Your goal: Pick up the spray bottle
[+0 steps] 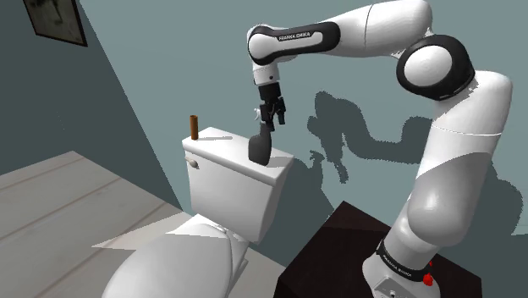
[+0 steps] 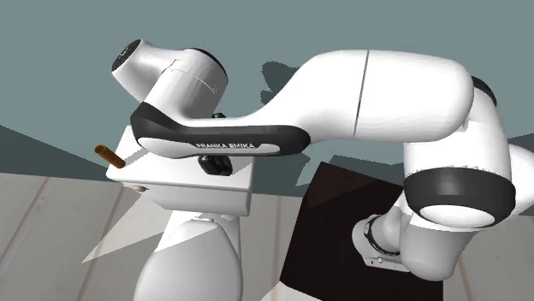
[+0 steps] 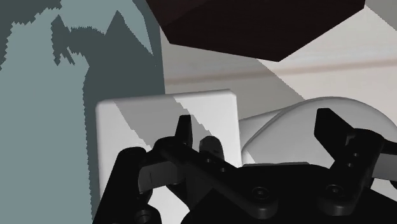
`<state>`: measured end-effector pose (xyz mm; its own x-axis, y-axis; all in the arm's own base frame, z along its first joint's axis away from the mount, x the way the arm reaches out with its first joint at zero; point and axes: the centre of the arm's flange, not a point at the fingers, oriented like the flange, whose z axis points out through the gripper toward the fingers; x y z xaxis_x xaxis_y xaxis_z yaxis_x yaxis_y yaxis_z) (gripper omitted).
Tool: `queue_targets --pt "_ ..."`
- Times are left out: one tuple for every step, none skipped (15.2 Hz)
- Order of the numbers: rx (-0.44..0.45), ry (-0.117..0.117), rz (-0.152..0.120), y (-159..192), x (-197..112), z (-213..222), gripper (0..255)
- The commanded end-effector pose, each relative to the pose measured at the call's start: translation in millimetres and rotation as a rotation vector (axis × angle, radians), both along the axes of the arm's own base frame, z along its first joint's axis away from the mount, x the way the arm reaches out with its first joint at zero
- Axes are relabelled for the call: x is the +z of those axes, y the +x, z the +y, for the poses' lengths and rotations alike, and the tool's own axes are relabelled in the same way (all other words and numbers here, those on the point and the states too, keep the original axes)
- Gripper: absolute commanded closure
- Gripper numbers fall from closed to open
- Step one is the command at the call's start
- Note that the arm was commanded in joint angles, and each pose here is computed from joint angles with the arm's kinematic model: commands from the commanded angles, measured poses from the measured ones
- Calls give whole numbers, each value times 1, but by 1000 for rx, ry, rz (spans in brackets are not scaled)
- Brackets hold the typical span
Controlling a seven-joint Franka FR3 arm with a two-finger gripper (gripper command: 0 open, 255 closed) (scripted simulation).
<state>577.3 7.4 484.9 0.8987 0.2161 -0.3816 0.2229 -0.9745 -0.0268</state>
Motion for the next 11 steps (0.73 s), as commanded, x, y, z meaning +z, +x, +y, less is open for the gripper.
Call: queue_targets --pt "11 -17 36 30 -15 2 0" --pt "16 -25 53 44 -23 3 0" --pt "22 -33 70 58 -30 3 0" --pt "27 -41 88 71 -38 4 0" --pt "33 -49 105 85 -47 4 0" --pt "38 -57 122 98 -55 5 0" --pt "43 -64 139 111 -63 5 0" --pt "43 -64 139 111 -69 5 0" --pt "43 -64 139 111 -74 5 0" --pt "43 -64 139 110 -79 5 0" --pt "43 -64 139 111 -84 5 0"
